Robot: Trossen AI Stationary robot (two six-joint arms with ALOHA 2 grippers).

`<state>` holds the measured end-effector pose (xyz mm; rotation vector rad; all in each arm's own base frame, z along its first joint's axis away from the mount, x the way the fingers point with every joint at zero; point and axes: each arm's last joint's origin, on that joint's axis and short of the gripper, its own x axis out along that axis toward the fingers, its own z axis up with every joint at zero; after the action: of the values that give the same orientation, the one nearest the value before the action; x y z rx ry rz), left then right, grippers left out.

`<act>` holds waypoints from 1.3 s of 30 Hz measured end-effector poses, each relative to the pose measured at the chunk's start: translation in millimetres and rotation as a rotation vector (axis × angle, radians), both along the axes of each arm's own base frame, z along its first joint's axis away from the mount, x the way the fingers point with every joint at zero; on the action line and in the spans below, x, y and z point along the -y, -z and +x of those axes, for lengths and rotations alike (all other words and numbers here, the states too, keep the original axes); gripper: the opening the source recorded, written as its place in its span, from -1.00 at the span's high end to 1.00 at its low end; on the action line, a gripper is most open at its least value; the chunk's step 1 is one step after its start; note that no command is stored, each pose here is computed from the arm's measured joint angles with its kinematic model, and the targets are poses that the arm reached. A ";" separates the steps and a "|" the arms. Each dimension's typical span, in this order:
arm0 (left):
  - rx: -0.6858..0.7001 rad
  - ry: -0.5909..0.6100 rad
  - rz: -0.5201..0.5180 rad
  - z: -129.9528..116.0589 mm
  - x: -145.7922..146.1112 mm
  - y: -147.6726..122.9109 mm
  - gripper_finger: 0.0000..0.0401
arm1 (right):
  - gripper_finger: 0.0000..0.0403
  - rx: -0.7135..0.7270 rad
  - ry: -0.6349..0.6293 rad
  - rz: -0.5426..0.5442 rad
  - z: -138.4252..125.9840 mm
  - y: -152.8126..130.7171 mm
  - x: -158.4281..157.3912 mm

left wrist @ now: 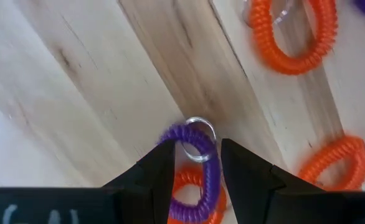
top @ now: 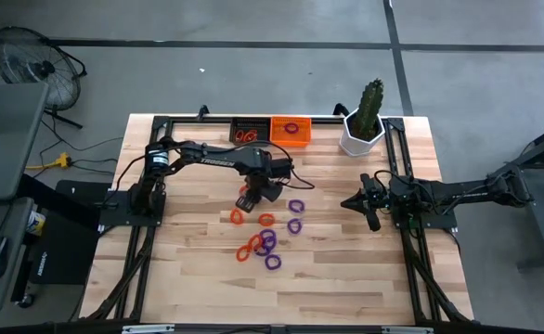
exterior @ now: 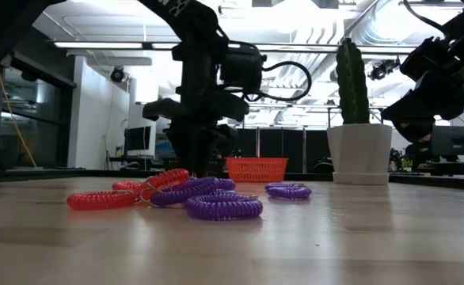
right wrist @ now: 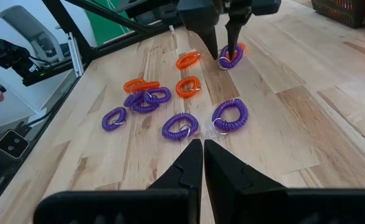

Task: Sort spring keychains into baskets
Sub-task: Put the violet spring keychain into the orange basket

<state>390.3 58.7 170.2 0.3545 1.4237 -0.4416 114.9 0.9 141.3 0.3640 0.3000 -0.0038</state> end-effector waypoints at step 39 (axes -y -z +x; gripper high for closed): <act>-0.067 -0.284 0.016 7.8 -2.6 9.5 0.94 | 0.94 0.000 0.000 0.000 0.0 0.0 0.0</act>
<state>398.1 61.3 160.7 0.1481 1.5164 -0.2122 114.9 0.9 141.3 0.3640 0.3004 -0.0036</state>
